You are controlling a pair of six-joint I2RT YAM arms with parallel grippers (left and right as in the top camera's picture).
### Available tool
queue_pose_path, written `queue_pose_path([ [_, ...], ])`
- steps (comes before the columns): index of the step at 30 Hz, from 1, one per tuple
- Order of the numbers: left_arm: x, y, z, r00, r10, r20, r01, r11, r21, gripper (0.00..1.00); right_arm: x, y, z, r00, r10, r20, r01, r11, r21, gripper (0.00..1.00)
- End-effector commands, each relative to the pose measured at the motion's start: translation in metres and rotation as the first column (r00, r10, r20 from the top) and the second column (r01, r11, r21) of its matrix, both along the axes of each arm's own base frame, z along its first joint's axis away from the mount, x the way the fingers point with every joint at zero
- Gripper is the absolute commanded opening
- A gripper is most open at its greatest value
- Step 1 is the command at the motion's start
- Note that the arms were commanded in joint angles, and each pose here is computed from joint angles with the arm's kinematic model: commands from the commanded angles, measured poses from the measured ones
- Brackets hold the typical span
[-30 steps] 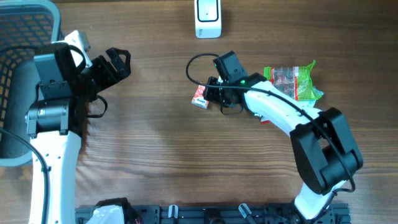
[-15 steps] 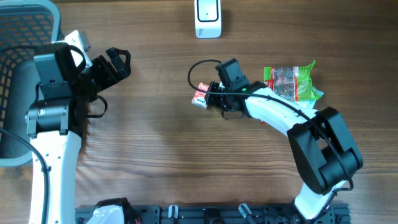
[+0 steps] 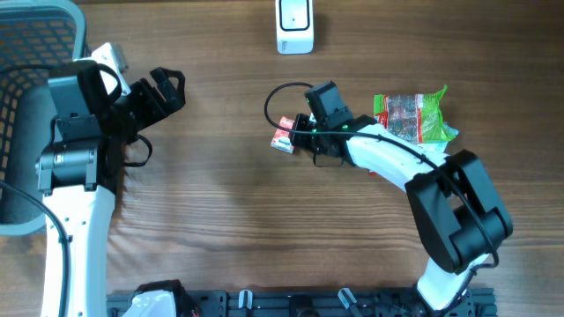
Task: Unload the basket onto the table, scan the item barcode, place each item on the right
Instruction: 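Carry the red pack up to the white scanner window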
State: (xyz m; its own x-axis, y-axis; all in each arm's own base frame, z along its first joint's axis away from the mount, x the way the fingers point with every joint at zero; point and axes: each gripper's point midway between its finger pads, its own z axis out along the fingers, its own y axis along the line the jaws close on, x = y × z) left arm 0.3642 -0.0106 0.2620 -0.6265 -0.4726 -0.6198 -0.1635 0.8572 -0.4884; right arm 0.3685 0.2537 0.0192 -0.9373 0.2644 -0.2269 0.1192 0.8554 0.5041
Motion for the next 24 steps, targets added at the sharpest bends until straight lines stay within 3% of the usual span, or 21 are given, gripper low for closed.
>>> queue_pose_path([
  [1, 0.001, -0.001, 0.000, 1.000, -0.019, 0.005, 0.019, 1.000, 0.006, 1.00, -0.008, -0.010, -0.020, 0.998, -0.041, -0.055, 0.039, 0.998, -0.041, 0.24],
  [16, 0.001, -0.001, 0.000, 1.000, -0.019, 0.005, 0.019, 1.000, 0.006, 1.00, -0.010, -0.016, -0.031, 0.995, -0.092, -0.040, 0.090, 0.995, -0.040, 0.23],
  [17, 0.001, -0.001, 0.000, 1.000, -0.019, 0.005, 0.019, 1.000, 0.006, 1.00, -0.010, -0.020, -0.033, 0.994, -0.103, -0.036, 0.101, 0.993, -0.060, 0.17],
  [23, 0.001, -0.001, 0.000, 1.000, -0.019, 0.005, 0.019, 1.000, 0.006, 1.00, -0.011, -0.028, -0.037, 0.992, -0.120, -0.033, 0.116, 0.988, -0.103, 0.15],
  [24, 0.001, -0.001, 0.000, 1.000, -0.019, 0.005, 0.019, 1.000, 0.006, 1.00, -0.010, -0.028, -0.036, 0.992, -0.120, -0.035, 0.116, 0.988, -0.098, 0.08],
])
